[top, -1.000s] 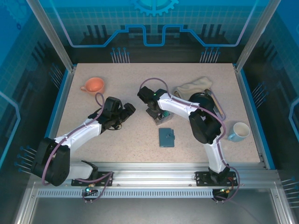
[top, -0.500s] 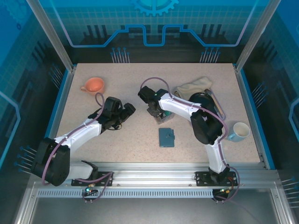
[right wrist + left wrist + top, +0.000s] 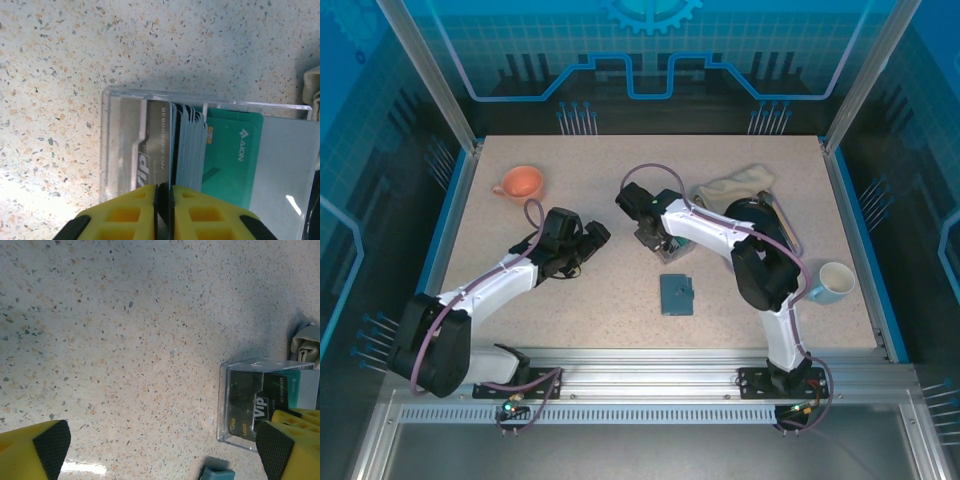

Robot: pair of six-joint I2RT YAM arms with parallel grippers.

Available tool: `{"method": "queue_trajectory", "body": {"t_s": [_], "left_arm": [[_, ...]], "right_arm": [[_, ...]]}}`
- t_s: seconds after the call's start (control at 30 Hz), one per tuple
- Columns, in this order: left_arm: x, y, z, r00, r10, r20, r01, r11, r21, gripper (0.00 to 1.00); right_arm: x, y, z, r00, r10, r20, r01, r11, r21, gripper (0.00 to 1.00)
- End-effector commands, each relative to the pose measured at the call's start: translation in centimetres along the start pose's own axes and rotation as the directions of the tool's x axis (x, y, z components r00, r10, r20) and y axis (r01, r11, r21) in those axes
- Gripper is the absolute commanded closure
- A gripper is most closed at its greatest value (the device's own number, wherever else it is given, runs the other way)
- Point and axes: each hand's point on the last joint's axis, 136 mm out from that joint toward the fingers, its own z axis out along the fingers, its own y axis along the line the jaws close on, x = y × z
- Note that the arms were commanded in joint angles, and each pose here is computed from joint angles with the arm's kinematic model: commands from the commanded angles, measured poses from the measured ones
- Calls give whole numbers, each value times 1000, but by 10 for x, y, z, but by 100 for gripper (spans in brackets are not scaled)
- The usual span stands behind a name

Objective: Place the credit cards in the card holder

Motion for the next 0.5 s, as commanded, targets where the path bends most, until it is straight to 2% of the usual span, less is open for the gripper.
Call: {"method": "queue_trajectory", "body": {"t_s": [0.0, 0.17, 0.3, 0.4, 0.47], "left_arm": [[-2, -10, 0, 1000, 0, -12, 1, 1000, 21, 1], [-2, -12, 0, 1000, 3, -16, -2, 1000, 25, 1], [-1, -17, 0, 1000, 15, -27, -13, 999, 50, 1], [1, -31, -2, 998, 32, -47, -27, 994, 108, 1], [4, -46, -4, 996, 52, -69, -39, 984, 175, 1]], "right_arm": [[-4, -8, -18, 999, 17, 36, -17, 1000, 2, 87], [-3, -8, -26, 998, 38, 41, -37, 999, -28, 89], [-3, -7, -43, 995, 86, 55, -80, 992, -100, 97], [-6, -13, -68, 978, 187, 96, -163, 963, -215, 98], [-10, -20, -88, 948, 294, 125, -238, 911, -337, 100]]}}
